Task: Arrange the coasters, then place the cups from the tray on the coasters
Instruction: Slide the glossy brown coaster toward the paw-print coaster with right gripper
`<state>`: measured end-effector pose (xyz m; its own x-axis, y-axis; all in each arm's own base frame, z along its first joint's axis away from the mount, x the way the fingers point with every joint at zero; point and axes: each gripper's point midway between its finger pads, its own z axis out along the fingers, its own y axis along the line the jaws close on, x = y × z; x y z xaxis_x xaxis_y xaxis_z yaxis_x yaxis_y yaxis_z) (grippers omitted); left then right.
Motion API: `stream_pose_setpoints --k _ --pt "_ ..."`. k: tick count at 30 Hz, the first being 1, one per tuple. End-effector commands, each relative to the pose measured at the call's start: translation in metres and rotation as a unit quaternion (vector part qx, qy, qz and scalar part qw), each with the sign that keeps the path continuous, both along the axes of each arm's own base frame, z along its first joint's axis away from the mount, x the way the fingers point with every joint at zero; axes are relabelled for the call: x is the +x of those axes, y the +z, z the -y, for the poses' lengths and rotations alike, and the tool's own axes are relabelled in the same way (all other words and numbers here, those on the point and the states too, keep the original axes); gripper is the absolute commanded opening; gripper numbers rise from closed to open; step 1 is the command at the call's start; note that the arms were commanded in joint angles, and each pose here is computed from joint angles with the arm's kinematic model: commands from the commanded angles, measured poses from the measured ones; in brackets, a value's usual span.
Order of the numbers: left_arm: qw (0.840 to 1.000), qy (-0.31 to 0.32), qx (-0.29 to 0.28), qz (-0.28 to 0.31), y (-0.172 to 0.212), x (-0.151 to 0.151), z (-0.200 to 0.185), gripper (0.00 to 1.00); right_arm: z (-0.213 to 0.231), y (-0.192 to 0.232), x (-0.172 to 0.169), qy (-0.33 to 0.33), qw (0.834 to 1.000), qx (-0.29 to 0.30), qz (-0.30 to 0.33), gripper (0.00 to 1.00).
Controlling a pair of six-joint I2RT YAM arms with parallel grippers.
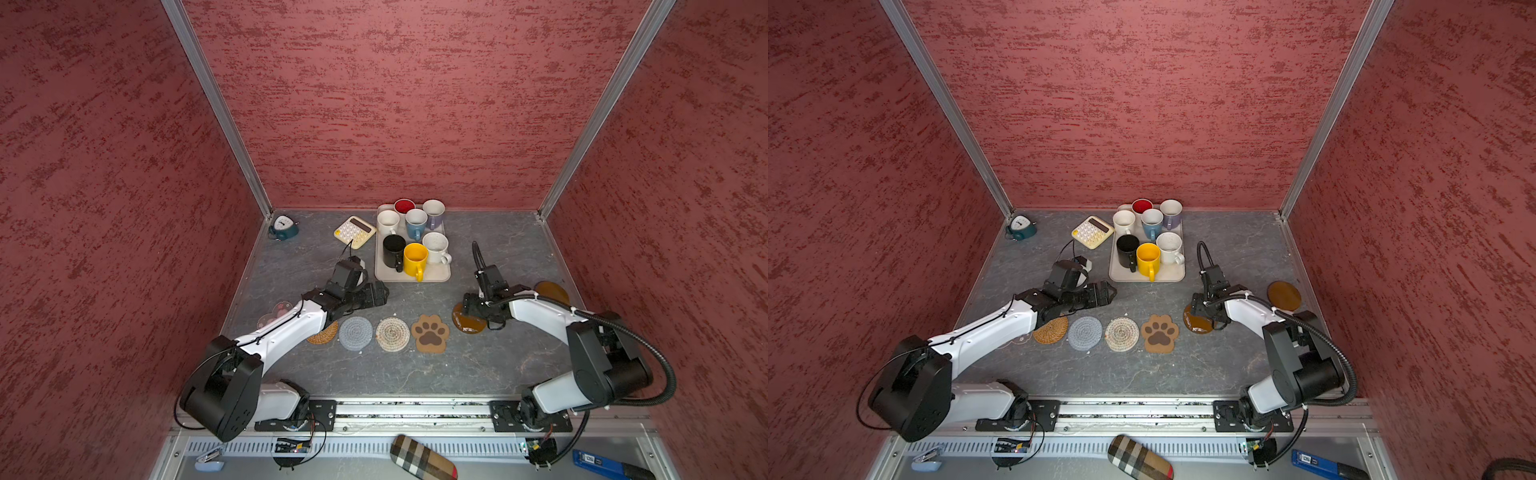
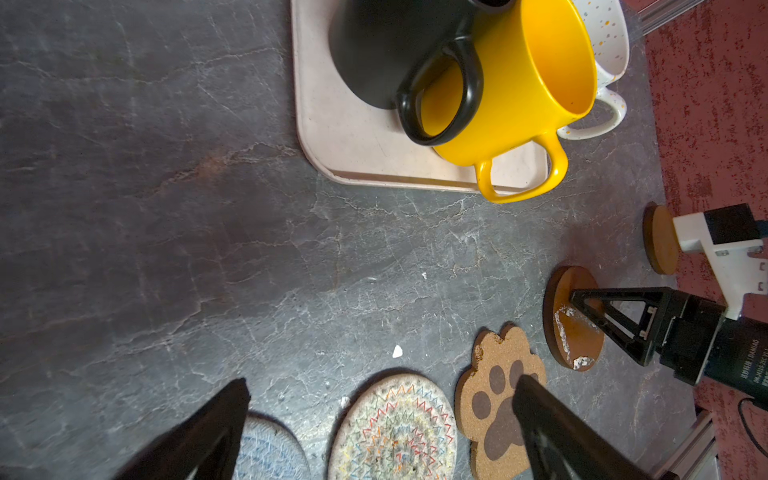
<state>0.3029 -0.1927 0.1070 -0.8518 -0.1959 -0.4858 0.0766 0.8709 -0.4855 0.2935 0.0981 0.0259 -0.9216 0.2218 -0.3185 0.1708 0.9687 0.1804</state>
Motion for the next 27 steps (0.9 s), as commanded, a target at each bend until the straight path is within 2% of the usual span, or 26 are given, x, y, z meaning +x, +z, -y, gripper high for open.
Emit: stream_pose_setpoints --k 1,5,16,27 --pt "1.0 -0.001 0.001 0.015 0.012 0.002 0.002 0.99 0.002 0.02 0.008 0.007 1.0 -0.016 0.02 0.84" --pt "1.0 0.002 0.003 0.016 0.014 0.002 0.001 1.0 0.002 0.029 0.023 0.014 0.999 -0.032 0.034 0.86" --pt "1.0 0.009 0.013 0.012 0.013 -0.001 -0.005 0.99 -0.009 0.021 0.063 0.027 0.998 -0.044 0.036 0.85" --pt "1.0 0.013 0.018 0.011 0.01 -0.002 -0.007 0.99 -0.002 0.006 0.056 0.026 0.997 -0.065 0.02 0.8"
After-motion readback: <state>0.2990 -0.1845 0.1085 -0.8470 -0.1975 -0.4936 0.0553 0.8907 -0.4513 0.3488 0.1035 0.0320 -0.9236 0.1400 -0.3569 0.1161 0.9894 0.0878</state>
